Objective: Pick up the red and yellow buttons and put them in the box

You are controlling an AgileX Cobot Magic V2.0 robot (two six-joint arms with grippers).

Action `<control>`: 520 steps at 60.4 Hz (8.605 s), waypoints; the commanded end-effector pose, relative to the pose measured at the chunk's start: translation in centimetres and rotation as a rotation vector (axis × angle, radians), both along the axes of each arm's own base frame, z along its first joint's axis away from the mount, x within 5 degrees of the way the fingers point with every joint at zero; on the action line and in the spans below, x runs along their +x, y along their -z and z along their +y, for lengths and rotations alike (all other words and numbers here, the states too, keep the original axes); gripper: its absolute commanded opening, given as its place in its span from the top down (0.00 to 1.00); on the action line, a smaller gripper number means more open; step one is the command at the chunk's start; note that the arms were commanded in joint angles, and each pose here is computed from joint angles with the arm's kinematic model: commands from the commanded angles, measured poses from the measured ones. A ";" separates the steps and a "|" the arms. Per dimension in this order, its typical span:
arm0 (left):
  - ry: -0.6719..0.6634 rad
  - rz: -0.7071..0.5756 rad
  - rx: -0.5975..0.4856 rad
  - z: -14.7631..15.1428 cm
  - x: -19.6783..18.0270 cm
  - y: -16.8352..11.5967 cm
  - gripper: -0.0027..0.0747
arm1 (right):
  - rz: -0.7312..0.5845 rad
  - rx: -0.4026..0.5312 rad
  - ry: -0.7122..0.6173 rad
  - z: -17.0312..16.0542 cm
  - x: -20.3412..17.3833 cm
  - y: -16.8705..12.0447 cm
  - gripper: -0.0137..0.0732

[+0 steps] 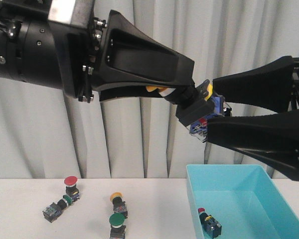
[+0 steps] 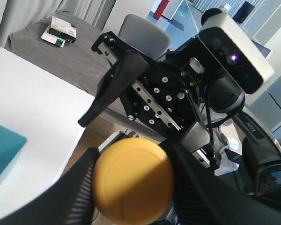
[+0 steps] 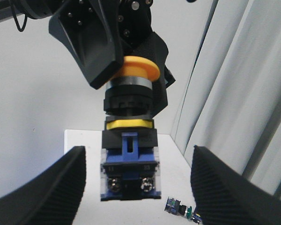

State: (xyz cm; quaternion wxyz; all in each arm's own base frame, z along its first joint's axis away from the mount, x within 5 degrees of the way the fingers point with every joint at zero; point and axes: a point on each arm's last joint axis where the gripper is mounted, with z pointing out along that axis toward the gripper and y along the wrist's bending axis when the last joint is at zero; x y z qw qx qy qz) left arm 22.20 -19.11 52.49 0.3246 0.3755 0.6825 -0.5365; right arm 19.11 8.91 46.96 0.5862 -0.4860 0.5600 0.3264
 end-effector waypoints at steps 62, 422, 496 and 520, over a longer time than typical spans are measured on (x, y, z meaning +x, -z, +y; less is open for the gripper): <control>0.036 -0.031 -0.112 0.6 -2.1 -2.4 0.89 | -0.040 0.045 -0.031 0.1 -1.0 -1.4 0.81; -0.654 -0.178 0.405 9.5 -7.3 13.9 0.97 | 0.447 -0.150 0.852 -5.5 -6.2 17.7 0.85; -1.467 -0.745 0.356 19.5 -16.7 32.1 0.97 | 0.449 -0.151 0.850 -5.5 -6.2 17.7 0.85; -1.487 -0.745 0.372 19.6 -16.7 32.1 0.97 | 0.449 -0.151 0.849 -5.5 -6.2 17.7 0.85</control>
